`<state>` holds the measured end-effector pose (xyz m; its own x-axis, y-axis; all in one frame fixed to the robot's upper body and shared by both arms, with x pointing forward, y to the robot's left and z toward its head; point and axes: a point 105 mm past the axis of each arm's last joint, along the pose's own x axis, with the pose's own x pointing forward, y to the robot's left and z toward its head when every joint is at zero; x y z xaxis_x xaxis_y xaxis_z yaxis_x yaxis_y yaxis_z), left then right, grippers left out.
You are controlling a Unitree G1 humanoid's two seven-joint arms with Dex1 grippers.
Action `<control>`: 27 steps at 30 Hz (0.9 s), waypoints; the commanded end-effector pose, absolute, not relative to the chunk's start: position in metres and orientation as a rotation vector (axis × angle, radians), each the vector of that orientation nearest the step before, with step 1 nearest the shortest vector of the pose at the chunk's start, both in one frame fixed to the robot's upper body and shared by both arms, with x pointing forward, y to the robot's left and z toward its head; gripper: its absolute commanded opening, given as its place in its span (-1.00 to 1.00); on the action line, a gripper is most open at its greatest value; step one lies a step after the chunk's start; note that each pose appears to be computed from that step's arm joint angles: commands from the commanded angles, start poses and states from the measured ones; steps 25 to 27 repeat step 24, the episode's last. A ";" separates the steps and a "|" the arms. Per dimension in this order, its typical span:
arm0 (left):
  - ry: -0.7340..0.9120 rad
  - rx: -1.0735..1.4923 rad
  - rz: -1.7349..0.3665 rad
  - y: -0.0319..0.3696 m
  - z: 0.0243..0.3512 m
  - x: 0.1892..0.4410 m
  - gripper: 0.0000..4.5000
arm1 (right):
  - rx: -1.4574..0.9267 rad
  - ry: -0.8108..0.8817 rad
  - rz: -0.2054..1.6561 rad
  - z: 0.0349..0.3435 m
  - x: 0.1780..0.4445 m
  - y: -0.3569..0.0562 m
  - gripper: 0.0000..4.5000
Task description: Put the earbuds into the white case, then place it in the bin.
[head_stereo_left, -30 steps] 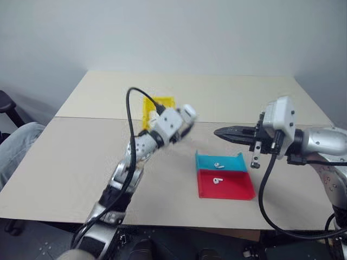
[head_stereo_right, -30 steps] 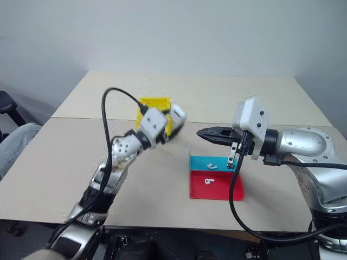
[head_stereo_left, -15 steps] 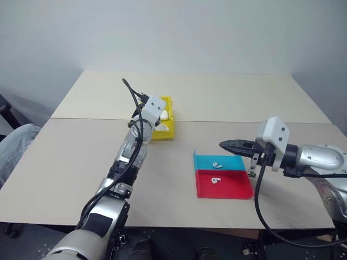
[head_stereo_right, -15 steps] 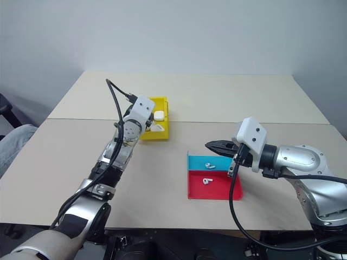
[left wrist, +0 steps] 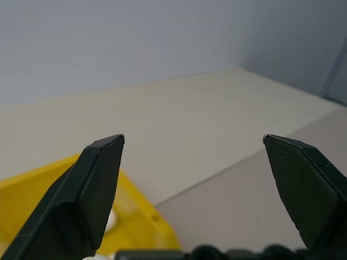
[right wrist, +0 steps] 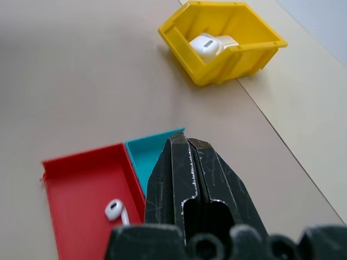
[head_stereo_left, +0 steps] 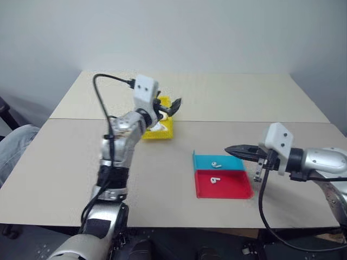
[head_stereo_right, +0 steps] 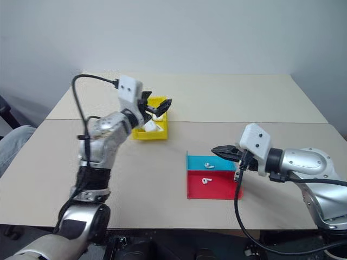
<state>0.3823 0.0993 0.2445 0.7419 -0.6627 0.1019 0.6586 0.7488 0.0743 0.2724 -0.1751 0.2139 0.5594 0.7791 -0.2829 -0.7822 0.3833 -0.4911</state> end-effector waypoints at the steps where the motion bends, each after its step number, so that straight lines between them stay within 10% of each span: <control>1: -0.090 0.159 -0.847 0.111 0.237 0.353 0.98 | -0.722 -0.051 0.999 0.233 0.265 -0.192 -1.00; 13: 0.206 0.526 -1.047 0.195 0.194 0.265 0.98 | -0.842 0.070 1.051 0.226 0.258 -0.242 -1.00; 27: 0.235 0.510 -1.097 0.200 0.210 0.243 0.98 | -0.845 0.064 1.081 0.219 0.264 -0.247 -1.00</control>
